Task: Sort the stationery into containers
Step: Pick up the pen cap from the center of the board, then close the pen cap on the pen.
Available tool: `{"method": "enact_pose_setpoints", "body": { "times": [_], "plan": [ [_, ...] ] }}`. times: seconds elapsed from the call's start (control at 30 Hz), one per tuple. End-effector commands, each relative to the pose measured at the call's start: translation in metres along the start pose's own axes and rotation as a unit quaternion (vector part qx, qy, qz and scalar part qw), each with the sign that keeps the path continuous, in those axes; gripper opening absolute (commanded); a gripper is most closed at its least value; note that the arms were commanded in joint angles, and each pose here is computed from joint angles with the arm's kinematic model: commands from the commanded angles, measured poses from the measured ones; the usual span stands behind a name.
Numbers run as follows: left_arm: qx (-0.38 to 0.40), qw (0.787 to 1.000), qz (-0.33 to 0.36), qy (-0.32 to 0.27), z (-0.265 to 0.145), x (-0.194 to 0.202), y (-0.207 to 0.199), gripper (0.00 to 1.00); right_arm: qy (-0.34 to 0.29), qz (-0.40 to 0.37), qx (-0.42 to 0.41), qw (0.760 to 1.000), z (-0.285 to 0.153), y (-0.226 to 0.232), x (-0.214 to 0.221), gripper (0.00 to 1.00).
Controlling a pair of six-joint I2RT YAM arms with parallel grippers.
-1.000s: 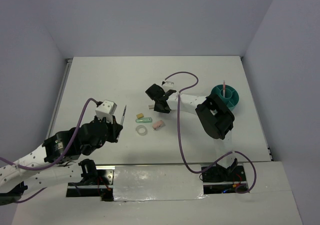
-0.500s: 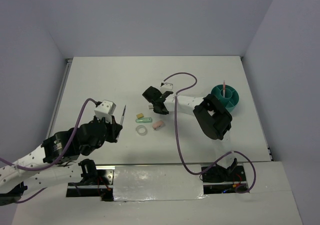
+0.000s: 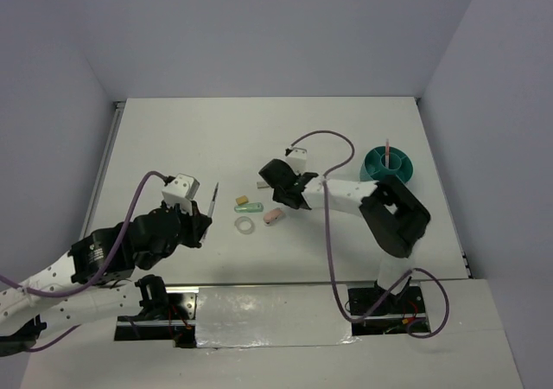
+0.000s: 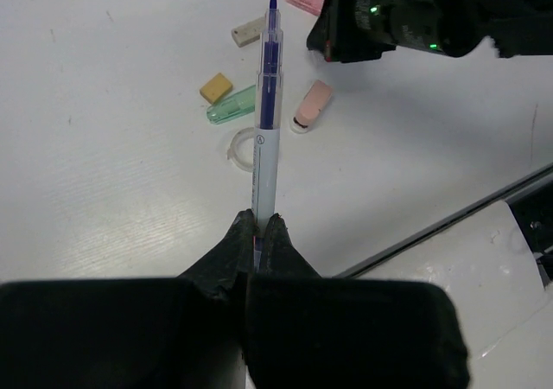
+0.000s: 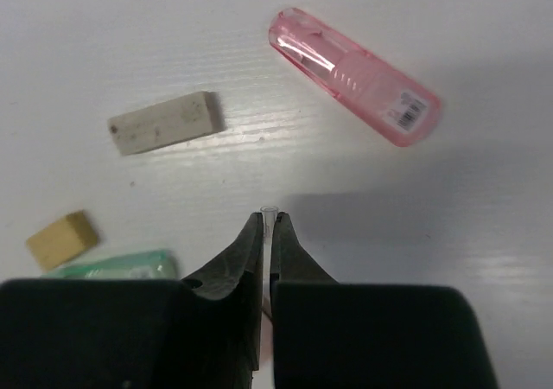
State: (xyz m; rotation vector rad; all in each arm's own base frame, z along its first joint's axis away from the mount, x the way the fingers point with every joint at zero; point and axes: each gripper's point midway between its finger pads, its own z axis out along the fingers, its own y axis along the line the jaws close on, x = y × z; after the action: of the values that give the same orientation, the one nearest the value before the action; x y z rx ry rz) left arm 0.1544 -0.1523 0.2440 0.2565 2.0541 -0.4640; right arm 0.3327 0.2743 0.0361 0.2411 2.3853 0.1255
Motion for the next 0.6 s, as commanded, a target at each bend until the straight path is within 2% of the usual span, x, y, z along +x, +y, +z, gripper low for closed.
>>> {"method": "enact_pose_setpoints", "body": {
  "times": [0.0, 0.1, 0.2, 0.3, 0.33, 0.37, 0.4, 0.43, 0.47, 0.5, 0.53, 0.57],
  "plan": [
    [0.048, 0.999, -0.007, -0.023, -0.007, -0.01, -0.013, 0.0, -0.145, 0.056, -0.097, 0.983, -0.066, 0.025, -0.085, 0.0],
    [0.076, 0.996, -0.03, -0.044, -0.015, -0.019, -0.02, 0.0, -0.215, 0.072, -0.145, 0.963, -0.117, 0.011, -0.119, 0.0],
    [0.095, 0.993, -0.046, -0.045, -0.012, -0.019, -0.03, 0.0, -0.242, 0.082, -0.178, 0.95, -0.152, 0.001, -0.126, 0.0],
    [0.175, 0.981, -0.061, -0.052, -0.006, -0.02, -0.066, 0.0, -0.267, 0.099, -0.256, 0.924, -0.194, -0.004, -0.122, 0.0],
    [0.204, 0.975, -0.064, -0.055, -0.004, -0.021, -0.079, 0.0, -0.289, 0.116, -0.298, 0.902, -0.215, -0.001, -0.129, 0.0],
    [0.275, 0.956, -0.071, -0.069, -0.007, -0.024, -0.107, 0.0, -0.297, 0.117, -0.332, 0.888, -0.231, 0.002, -0.125, 0.0],
    [0.309, 0.945, -0.072, -0.077, -0.008, -0.025, -0.12, 0.0, -0.321, 0.124, -0.363, 0.866, -0.254, -0.007, -0.126, 0.0],
    [0.354, 0.924, -0.087, -0.113, -0.011, -0.036, -0.136, 0.0, -0.326, 0.128, -0.381, 0.856, -0.268, -0.009, -0.126, 0.0],
    [0.396, 0.907, -0.083, -0.118, -0.018, -0.035, -0.149, 0.0, -0.33, 0.132, -0.4, 0.845, -0.281, -0.01, -0.126, 0.0],
    [0.419, 0.896, -0.082, -0.123, -0.02, -0.034, -0.157, 0.0, -0.348, 0.136, -0.462, 0.805, -0.312, -0.013, -0.127, 0.0],
    [0.454, 0.876, -0.08, -0.142, -0.028, -0.039, -0.167, 0.0, -0.359, 0.134, -0.499, 0.777, -0.329, -0.015, -0.125, 0.0],
    [0.471, 0.866, -0.077, -0.149, -0.031, -0.04, -0.173, 0.0, -0.366, 0.134, -0.53, 0.753, -0.341, -0.022, -0.117, 0.0]
  ]
}}
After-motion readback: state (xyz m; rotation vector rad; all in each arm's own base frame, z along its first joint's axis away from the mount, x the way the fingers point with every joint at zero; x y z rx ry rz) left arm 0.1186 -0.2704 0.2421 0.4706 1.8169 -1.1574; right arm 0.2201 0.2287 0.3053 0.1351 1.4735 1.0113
